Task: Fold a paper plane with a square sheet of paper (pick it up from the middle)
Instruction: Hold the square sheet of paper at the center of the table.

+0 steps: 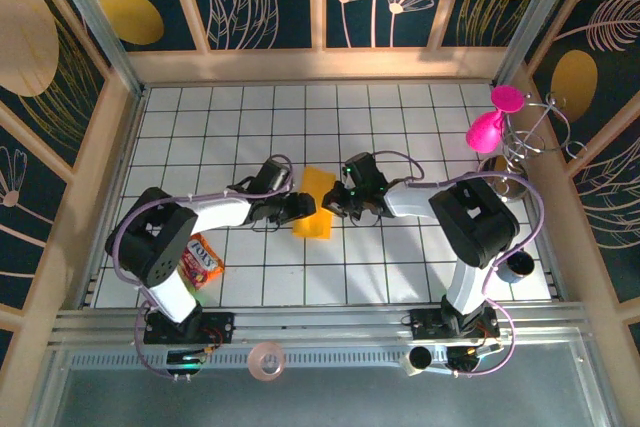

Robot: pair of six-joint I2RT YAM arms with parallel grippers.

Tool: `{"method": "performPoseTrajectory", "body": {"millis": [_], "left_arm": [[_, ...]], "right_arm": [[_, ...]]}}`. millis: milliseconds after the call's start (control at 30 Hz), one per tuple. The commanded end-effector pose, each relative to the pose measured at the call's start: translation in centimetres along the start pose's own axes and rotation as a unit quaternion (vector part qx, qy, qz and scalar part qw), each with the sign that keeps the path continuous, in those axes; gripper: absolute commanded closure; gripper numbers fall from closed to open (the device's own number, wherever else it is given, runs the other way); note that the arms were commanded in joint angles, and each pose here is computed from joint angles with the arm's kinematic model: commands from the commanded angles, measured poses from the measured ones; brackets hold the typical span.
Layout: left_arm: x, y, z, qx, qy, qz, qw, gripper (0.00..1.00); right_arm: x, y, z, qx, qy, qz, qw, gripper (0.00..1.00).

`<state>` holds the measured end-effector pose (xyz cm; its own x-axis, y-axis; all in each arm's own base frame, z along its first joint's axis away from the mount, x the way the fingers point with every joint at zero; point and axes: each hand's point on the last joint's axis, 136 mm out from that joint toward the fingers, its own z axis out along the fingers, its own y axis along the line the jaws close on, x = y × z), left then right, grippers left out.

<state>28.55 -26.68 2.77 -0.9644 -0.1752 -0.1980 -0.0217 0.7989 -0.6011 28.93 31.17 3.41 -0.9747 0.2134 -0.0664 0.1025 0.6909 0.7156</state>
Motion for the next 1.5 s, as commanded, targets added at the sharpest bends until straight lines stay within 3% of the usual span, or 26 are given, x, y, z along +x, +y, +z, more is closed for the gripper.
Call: {"method": "performPoseTrajectory", "body": {"millis": [0,433,700,1000,1200,1467], "left_arm": [[1.3,-1.0,-0.8,0.044,0.02,-0.026,0.998,0.45],[-2.0,0.4,-1.2,0.008,-0.05,-0.005,0.999,0.44],[-2.7,0.2,-0.1,0.008,-0.038,0.003,0.999,0.48],[-1.3,2.9,1.7,-0.033,-0.008,-0.016,0.999,0.57],[-0.6,5.4,2.8,-0.075,-0.001,-0.028,0.997,0.58],[2.0,9.1,4.1,-0.116,0.029,-0.041,0.992,0.58]], "right_arm": [[0.5,0.1,0.2,0.012,0.012,-0.009,1.0,1.0],[0.4,-0.3,0.0,0.033,0.014,-0.06,0.998,1.0],[0.1,-0.3,0.1,0.035,0.007,-0.068,0.997,1.0],[-0.1,-0.2,0.1,0.035,0.004,-0.068,0.997,0.96],[-1.7,1.1,-2.2,0.037,-0.048,-0.07,0.996,0.74],[-4.8,0.2,-5.6,0.053,-0.154,-0.033,0.986,0.75]]}}
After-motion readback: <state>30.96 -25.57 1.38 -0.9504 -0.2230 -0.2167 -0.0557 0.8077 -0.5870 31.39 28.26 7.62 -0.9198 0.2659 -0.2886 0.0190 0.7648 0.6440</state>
